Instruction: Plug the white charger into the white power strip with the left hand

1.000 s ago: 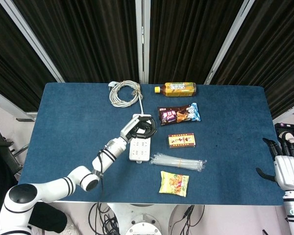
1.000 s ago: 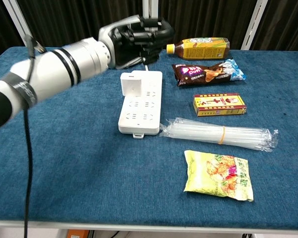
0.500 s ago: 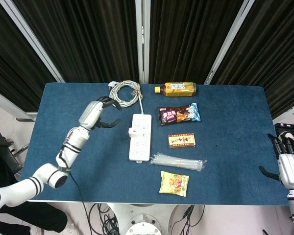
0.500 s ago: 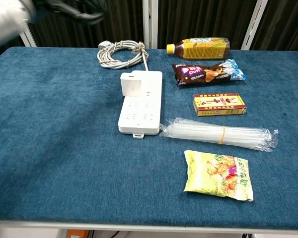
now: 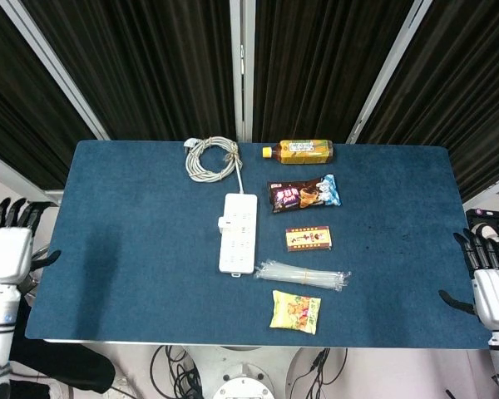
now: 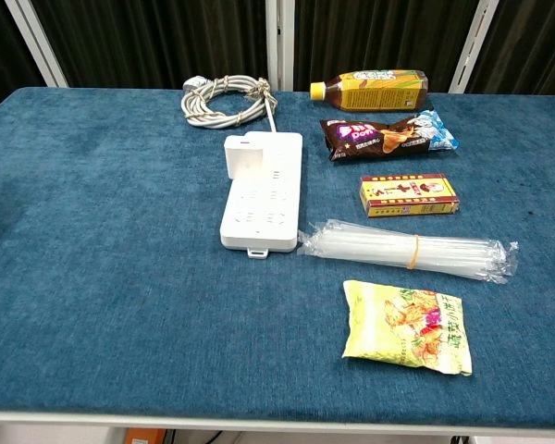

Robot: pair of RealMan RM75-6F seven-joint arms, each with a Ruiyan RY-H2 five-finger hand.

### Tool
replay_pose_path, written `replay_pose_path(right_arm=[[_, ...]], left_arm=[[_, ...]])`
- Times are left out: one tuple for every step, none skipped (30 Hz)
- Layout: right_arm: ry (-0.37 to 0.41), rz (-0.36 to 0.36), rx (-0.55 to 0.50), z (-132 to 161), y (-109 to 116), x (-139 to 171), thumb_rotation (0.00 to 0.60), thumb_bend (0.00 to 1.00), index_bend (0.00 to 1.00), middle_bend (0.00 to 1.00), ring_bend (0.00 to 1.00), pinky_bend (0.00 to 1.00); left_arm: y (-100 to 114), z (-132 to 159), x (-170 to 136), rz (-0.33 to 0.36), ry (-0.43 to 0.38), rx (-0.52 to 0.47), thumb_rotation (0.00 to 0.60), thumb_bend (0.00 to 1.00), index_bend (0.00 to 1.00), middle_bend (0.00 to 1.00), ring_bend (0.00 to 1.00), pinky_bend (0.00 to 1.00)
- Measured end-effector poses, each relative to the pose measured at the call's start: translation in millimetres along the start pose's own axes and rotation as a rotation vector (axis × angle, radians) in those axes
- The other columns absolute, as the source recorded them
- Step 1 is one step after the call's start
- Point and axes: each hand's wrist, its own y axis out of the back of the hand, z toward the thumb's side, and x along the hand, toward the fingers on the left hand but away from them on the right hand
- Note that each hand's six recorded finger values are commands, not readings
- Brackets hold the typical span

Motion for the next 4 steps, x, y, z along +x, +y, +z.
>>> replay_pose_path(right_arm=[[0.001,0.003,-0.002,1,-2,1,0.600,0.03,0.00,0.01,0.00,0.00],[0.003,0.006,-0.004,2,-4,3,0.600,0.03,0.00,0.01,0.00,0.00],[0.005,0.009,-0.004,3,-5,3,0.600,0.03,0.00,0.01,0.00,0.00],[0.007,0.010,-0.005,4,-6,4,0.600,0.03,0.00,0.01,0.00,0.00]], left_arm=[[-1,-4,-10,-0.008,0.015,0.002,0.600,0.09,0.16,0.17,0.08,0.00],[-2,-8,-19,-0.014,0.027,0.004,0.600,0.09,0.16,0.17,0.08,0.00],[-3,-11,-30,-0.019,0.040,0.004,0.600,0.09,0.16,0.17,0.08,0.00],[-3,-12,-38,-0.020,0.046,0.005,0.600,0.09,0.16,0.17,0.08,0.00]])
